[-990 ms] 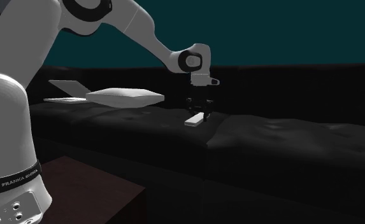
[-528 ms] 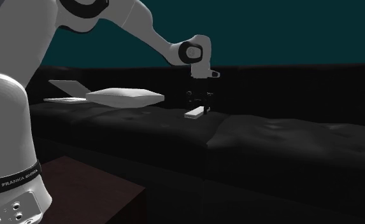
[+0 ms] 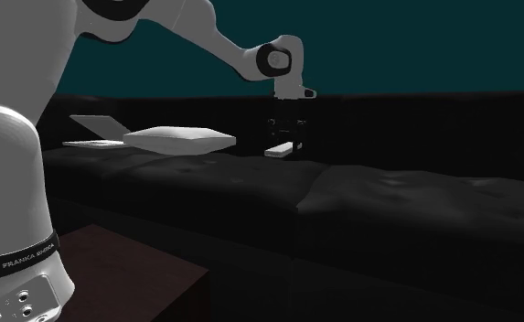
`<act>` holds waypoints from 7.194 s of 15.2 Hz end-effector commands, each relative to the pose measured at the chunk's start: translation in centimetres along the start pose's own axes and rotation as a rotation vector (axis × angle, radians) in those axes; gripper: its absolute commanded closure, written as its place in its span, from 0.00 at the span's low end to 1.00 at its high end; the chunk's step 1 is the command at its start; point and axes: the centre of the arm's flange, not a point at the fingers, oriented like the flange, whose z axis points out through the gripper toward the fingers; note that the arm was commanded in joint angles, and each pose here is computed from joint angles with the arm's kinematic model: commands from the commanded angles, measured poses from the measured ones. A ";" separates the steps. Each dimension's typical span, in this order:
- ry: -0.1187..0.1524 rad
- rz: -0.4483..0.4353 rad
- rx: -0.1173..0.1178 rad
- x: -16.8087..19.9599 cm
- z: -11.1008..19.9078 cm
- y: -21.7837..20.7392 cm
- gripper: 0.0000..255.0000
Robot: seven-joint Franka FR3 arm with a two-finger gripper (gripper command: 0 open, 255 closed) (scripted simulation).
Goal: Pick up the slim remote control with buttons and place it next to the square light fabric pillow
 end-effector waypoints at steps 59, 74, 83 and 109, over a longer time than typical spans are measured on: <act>0.000 0.000 0.000 -19.7 -11.5 -43.5 1.00; 0.000 0.000 0.000 -22.5 -6.1 -49.5 1.00; 0.000 0.000 0.000 -22.5 -1.3 -49.4 1.00; 0.000 0.000 0.000 -22.4 7.6 -49.3 0.00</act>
